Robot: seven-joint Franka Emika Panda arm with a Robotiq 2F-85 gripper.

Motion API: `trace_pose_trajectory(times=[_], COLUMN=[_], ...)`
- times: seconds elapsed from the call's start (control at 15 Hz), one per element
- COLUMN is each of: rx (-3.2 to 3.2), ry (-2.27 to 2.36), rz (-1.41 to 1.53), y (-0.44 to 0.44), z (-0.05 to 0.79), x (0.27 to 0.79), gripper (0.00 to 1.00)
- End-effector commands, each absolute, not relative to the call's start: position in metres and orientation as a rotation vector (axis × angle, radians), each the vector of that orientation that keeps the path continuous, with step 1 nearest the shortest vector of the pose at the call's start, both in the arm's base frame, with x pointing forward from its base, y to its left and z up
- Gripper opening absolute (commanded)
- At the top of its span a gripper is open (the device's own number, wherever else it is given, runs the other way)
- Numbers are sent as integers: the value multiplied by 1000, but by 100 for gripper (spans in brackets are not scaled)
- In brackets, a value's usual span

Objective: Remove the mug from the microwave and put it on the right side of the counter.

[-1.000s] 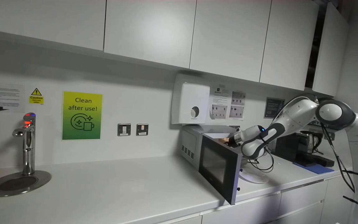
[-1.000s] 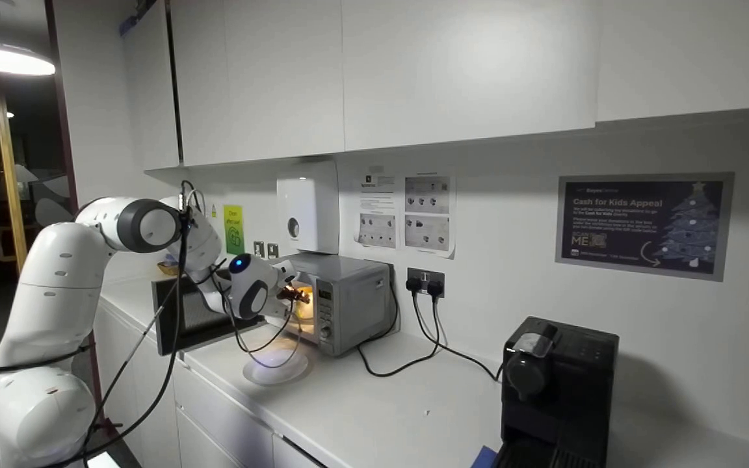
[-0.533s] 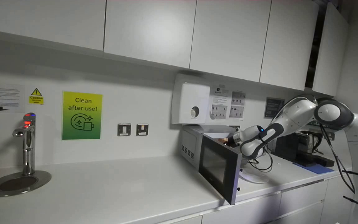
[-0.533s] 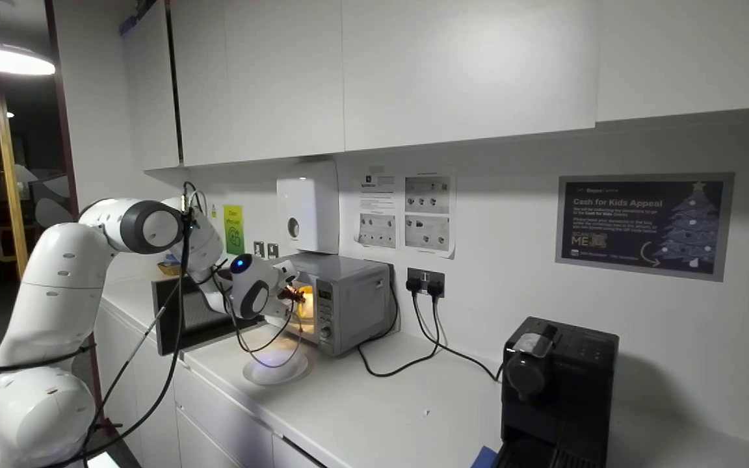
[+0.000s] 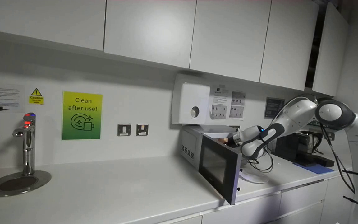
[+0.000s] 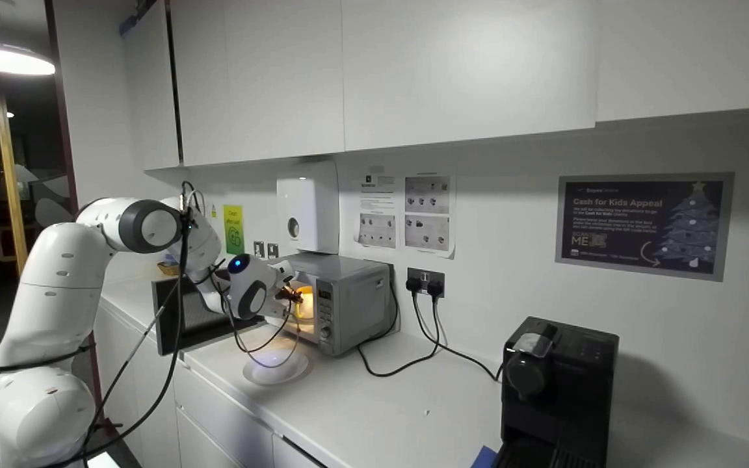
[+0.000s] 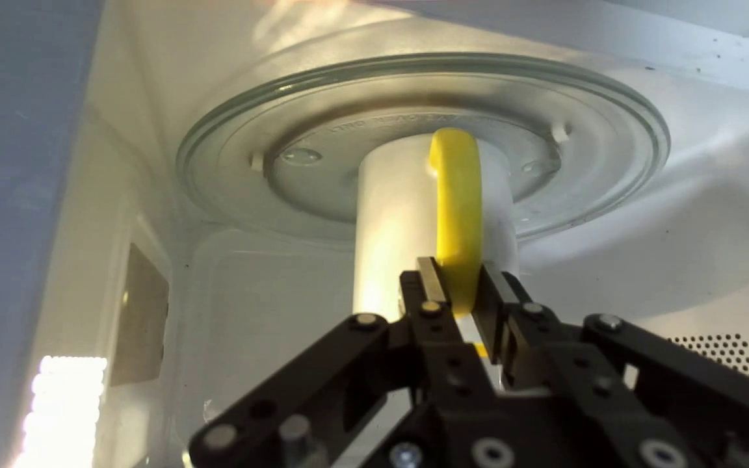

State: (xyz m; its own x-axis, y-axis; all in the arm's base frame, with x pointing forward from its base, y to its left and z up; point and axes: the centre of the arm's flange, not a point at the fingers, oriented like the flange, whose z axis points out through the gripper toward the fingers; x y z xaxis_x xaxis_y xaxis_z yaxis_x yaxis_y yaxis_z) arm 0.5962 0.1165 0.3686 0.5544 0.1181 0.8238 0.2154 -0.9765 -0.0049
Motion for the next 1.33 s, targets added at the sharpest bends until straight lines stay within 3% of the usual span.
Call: trace_pose_trajectory(times=[0.0, 1.27], rx=[-2669, -2697], ry=[-295, -374], rz=[-1402, -1437], y=[115, 112], z=[357, 373], x=[564, 523], gripper=[4, 4])
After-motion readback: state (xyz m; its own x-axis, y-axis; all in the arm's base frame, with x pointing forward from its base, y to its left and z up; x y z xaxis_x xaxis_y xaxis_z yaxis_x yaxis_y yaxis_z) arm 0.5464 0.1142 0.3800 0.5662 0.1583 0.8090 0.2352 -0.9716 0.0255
